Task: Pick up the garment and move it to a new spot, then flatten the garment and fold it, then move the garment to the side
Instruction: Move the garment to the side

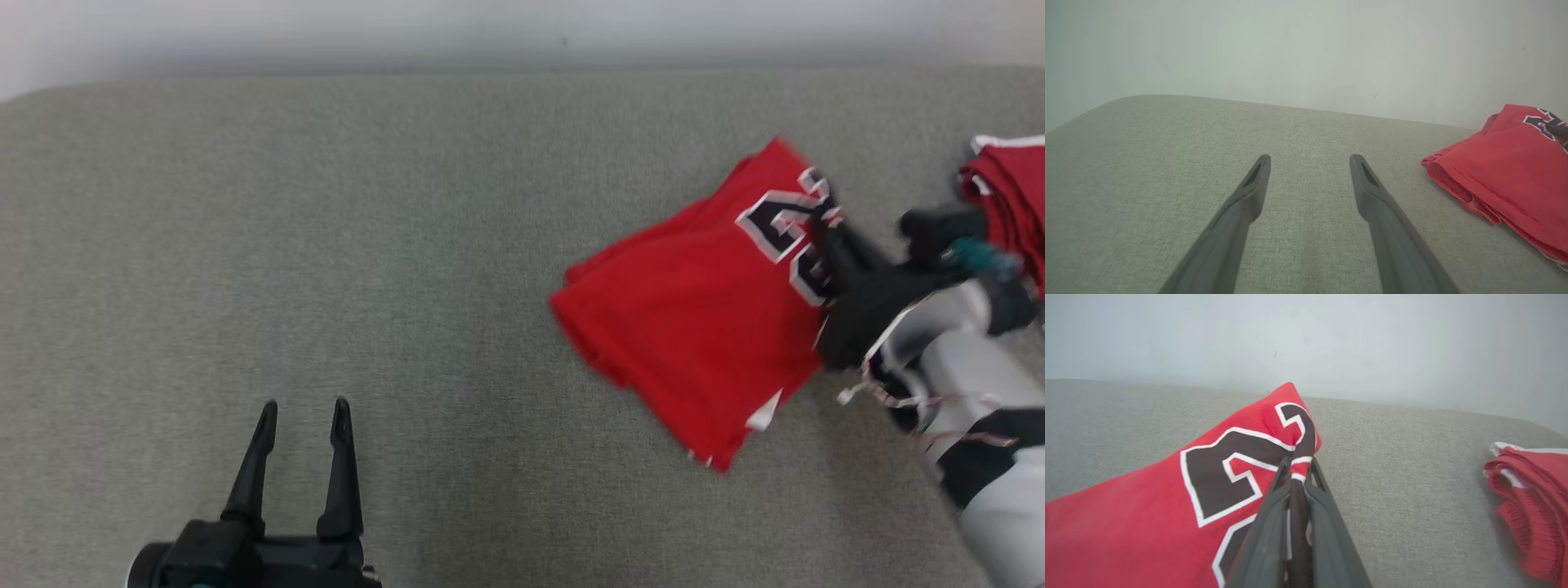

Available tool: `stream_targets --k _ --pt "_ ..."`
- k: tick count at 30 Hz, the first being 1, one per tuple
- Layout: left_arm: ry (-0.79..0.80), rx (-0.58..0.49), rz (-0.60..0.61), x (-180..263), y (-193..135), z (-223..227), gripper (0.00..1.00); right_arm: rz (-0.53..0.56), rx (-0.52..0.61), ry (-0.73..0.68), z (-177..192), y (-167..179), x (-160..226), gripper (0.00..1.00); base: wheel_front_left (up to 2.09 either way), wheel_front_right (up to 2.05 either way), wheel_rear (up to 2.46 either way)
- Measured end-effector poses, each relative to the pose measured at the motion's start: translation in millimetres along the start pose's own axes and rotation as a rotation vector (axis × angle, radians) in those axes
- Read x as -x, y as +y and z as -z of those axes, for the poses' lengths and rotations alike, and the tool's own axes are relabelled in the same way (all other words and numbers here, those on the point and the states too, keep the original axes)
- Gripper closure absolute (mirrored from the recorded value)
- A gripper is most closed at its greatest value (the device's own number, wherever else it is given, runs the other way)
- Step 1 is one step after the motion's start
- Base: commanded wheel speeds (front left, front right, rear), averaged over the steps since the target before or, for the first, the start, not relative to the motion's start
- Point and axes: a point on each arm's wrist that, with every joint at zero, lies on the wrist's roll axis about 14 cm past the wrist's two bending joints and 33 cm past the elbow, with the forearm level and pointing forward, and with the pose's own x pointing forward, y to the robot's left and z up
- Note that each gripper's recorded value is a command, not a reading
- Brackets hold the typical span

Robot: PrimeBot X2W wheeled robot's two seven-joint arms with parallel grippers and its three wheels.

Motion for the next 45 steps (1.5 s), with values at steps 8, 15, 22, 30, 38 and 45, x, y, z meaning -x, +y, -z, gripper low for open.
stream_targets --k 8,15,22,30,38,45 --pt "0.009 -0.028 0.097 -47 -20 17 0.00 0.147 0.054 -0.083 -42 -90 -15 1.00 0.00 0.00 0.00" --pt "0.038 -0.046 0.175 -76 -36 45 0.00 0.296 0.161 -0.065 -55 -171 8 1.00 0.00 0.00 0.00" --pt "0.052 -0.041 0.246 -91 -54 65 0.00 0.449 0.205 -0.031 -71 -236 45 1.00 0.00 0.00 0.00" --pt "0.063 -0.028 0.295 -103 -67 85 0.00 0.591 0.255 0.101 -56 -290 77 1.00 0.00 0.00 0.00" --pt "0.078 -0.027 0.309 -106 -69 98 0.00 0.629 0.298 0.179 -38 -304 77 1.00 0.00 0.00 0.00" --pt "0.073 -0.026 0.289 -106 -64 95 0.00 0.635 0.369 0.117 -57 -307 68 0.00 0.00 0.00 0.00"
